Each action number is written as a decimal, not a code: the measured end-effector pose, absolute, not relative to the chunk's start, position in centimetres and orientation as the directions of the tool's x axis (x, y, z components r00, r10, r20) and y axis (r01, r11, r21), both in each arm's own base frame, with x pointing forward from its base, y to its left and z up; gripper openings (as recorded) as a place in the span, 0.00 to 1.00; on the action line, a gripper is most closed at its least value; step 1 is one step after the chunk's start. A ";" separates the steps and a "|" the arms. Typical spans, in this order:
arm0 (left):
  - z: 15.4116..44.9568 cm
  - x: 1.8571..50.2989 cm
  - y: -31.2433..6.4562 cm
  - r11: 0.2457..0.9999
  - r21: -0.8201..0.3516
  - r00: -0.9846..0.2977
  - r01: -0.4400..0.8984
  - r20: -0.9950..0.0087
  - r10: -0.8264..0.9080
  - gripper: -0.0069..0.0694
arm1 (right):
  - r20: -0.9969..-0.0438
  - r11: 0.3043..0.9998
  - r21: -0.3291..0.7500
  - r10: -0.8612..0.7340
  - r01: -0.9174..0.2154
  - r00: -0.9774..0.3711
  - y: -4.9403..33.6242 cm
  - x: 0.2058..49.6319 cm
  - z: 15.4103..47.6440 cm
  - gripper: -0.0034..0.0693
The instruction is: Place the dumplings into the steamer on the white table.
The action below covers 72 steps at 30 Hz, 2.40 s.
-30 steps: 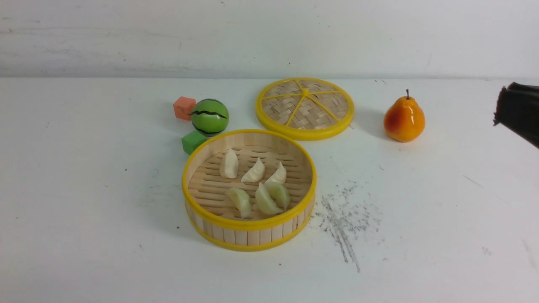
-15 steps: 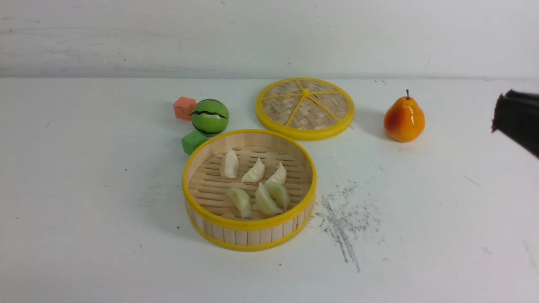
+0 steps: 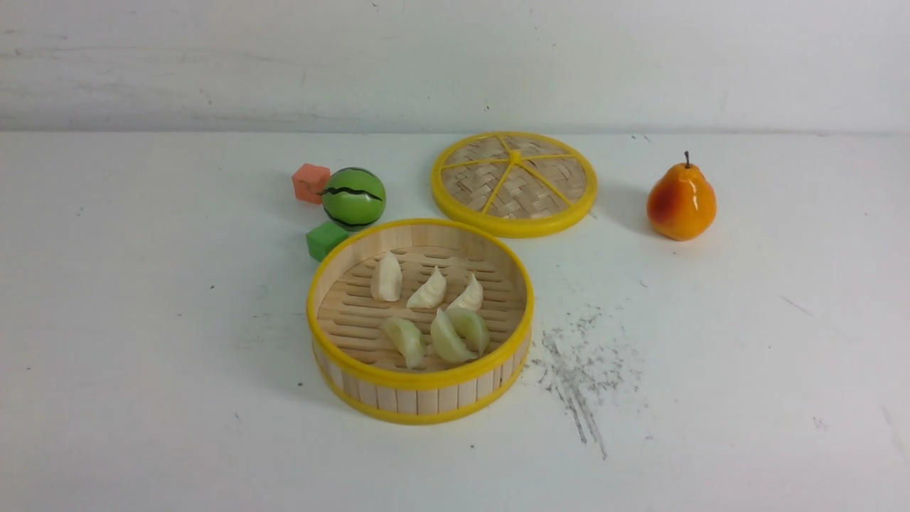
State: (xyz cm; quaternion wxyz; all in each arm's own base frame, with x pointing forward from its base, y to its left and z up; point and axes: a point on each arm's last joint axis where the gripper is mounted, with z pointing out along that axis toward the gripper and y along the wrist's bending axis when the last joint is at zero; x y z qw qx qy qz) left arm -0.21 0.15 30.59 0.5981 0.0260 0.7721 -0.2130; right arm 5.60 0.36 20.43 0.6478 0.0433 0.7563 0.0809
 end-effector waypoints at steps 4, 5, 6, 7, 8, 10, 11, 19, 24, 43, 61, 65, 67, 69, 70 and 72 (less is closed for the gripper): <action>30.6 -0.2 0.2 0.908 -0.298 -0.283 0.295 -0.935 -0.215 0.30 | -0.953 0.978 0.193 0.207 0.085 -0.221 -0.3 5.4 17.9 0.02; 30.6 -0.2 0.2 0.908 -0.298 -0.283 0.295 -0.935 -0.215 0.31 | -0.950 0.977 0.190 0.207 0.095 -0.232 -0.3 5.4 17.6 0.02; 30.6 -0.2 0.2 0.908 -0.298 -0.283 0.295 -0.935 -0.215 0.31 | -0.949 0.978 0.184 0.204 0.103 -0.240 -0.4 5.4 17.5 0.02; 30.6 -0.2 0.2 0.908 -0.298 -0.283 0.295 -0.935 -0.215 0.31 | -0.951 0.979 0.172 0.193 0.105 -0.242 -0.4 5.4 17.5 0.02; 30.6 -0.2 0.2 0.908 -0.298 -0.283 0.295 -0.935 -0.215 0.31 | -0.951 0.981 0.165 0.186 0.105 -0.245 -0.4 5.3 17.5 0.02; 30.6 -0.2 0.2 0.908 -0.298 -0.283 0.295 -0.935 -0.215 0.31 | -0.954 0.987 0.127 0.149 0.100 -0.260 -0.4 5.3 17.4 0.02; 30.6 -0.2 0.2 0.908 -0.298 -0.283 0.295 -0.935 -0.215 0.31 | -0.954 0.988 0.118 0.140 0.097 -0.265 -0.4 5.3 17.4 0.02; 30.6 -0.2 0.2 0.908 -0.298 -0.283 0.295 -0.935 -0.215 0.33 | -0.950 0.990 0.106 0.129 0.096 -0.284 -0.4 5.2 17.4 0.02; 30.6 -0.2 0.2 0.908 -0.298 -0.283 0.295 -0.935 -0.215 0.33 | -0.950 0.989 0.109 0.132 0.096 -0.283 -0.4 5.2 17.4 0.02; 30.6 -0.2 0.2 0.908 -0.298 -0.283 0.295 -0.935 -0.215 0.36 | -0.950 0.989 0.109 0.132 0.096 -0.283 -0.4 5.2 17.4 0.03; 29.4 1.5 0.0 0.933 -0.255 -0.174 0.254 -0.961 -0.216 0.34 | -0.950 0.990 0.106 0.129 0.095 -0.283 -0.4 5.2 17.4 0.06; 27.2 3.3 -0.5 0.927 -0.328 -0.069 0.180 -0.945 -0.321 0.14 | -0.950 0.990 0.106 0.129 0.095 -0.283 -0.4 5.2 17.4 0.06; 26.0 4.0 -0.6 0.922 -0.360 -0.029 0.140 -0.933 -0.360 0.07 | -0.950 0.990 0.106 0.129 0.095 -0.283 -0.4 5.2 17.4 0.07; 24.3 4.6 -0.4 0.915 -0.396 -0.012 0.076 -0.918 -0.396 0.07 | -0.950 0.990 0.106 0.129 0.095 -0.283 -0.4 5.2 17.4 0.07; 23.3 4.9 -0.3 0.914 -0.403 -0.016 0.047 -0.915 -0.402 0.07 | -0.950 0.990 0.106 0.129 0.095 -0.283 -0.4 5.2 17.4 0.08; 21.6 5.3 0.0 0.915 -0.402 -0.023 -0.011 -0.915 -0.402 0.07 | -0.950 0.990 0.106 0.129 0.095 -0.283 -0.4 5.2 17.4 0.08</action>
